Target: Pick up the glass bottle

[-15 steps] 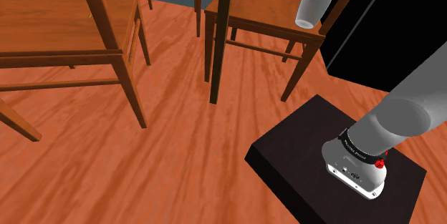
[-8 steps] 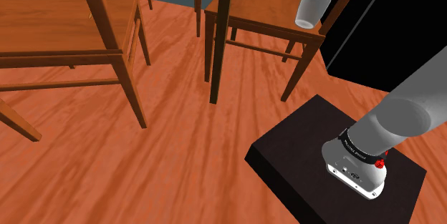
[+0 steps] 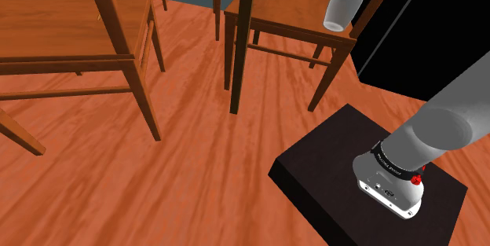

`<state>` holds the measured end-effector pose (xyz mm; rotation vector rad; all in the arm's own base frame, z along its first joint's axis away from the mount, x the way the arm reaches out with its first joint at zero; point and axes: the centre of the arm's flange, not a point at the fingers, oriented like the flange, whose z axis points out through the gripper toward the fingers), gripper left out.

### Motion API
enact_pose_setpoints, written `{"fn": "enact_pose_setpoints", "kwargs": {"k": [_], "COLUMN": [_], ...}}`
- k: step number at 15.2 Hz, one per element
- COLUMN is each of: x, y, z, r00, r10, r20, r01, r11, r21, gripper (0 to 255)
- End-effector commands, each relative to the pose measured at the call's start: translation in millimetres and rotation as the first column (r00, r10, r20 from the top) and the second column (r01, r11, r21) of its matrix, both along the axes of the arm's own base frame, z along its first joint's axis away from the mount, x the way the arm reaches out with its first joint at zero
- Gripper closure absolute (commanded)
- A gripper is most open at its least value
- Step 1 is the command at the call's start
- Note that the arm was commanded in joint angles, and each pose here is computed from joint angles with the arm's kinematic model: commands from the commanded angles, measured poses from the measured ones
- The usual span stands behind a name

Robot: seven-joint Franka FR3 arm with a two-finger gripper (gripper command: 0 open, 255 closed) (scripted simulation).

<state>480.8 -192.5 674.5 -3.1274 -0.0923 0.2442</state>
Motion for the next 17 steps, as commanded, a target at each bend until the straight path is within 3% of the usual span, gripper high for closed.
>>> {"fn": "enact_pose_setpoints", "kwargs": {"k": [1,17], "x": [0.2,0.4], "y": [-0.1,-0.4], "z": [-0.7,78.1], "r00": [1.0,1.0], "r10": [0.0,0.0], "r20": [-0.002,-0.002], "r01": [0.0,0.0], "r11": [1.0,1.0], "r21": [0.001,0.001], "gripper": [255,255]}}
